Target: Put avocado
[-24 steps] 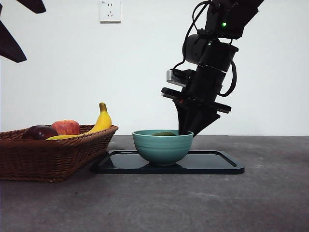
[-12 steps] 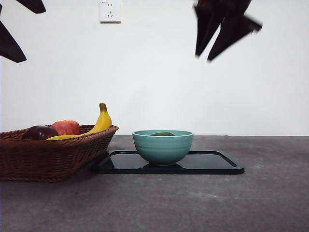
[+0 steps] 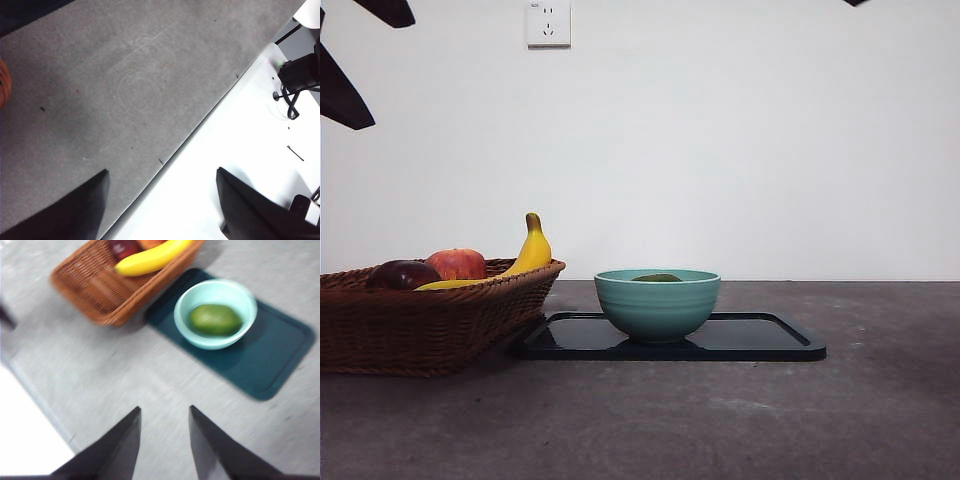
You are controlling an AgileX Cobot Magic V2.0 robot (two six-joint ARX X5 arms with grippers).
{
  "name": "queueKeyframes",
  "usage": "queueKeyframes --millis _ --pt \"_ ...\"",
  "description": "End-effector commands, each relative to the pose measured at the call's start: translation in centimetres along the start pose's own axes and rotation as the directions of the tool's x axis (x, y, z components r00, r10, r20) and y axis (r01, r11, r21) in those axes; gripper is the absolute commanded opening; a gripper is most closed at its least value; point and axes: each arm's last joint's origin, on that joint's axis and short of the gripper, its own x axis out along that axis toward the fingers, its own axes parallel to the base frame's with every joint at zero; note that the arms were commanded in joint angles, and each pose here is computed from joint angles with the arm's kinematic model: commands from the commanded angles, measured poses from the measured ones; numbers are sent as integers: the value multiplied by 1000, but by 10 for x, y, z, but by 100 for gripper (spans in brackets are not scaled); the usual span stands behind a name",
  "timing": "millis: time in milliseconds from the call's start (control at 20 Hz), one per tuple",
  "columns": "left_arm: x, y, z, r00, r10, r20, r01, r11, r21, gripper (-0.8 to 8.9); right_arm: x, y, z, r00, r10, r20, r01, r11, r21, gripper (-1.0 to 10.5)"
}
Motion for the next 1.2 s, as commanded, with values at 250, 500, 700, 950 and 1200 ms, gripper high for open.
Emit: queueKeyframes --millis 250,500,700,950,1200 --pt "0 -1 2 1000 -9 4 9 1000 14 343 14 6 -50 993 111 -37 -110 994 23 155" --pt "1 -1 2 1000 -9 4 9 1000 14 342 14 7 -50 993 120 -20 -119 993 13 155" --pt "1 -1 2 1000 -10 4 10 1000 15 241 14 7 -50 993 120 -19 -120 993 12 145" --pt "1 -1 2 1000 -9 6 9 1000 16 15 14 7 -50 993 118 -17 -118 993 10 7" --pt "1 -1 2 1000 -9 7 9 1000 16 15 14 7 -50 993 116 -17 -115 993 11 7"
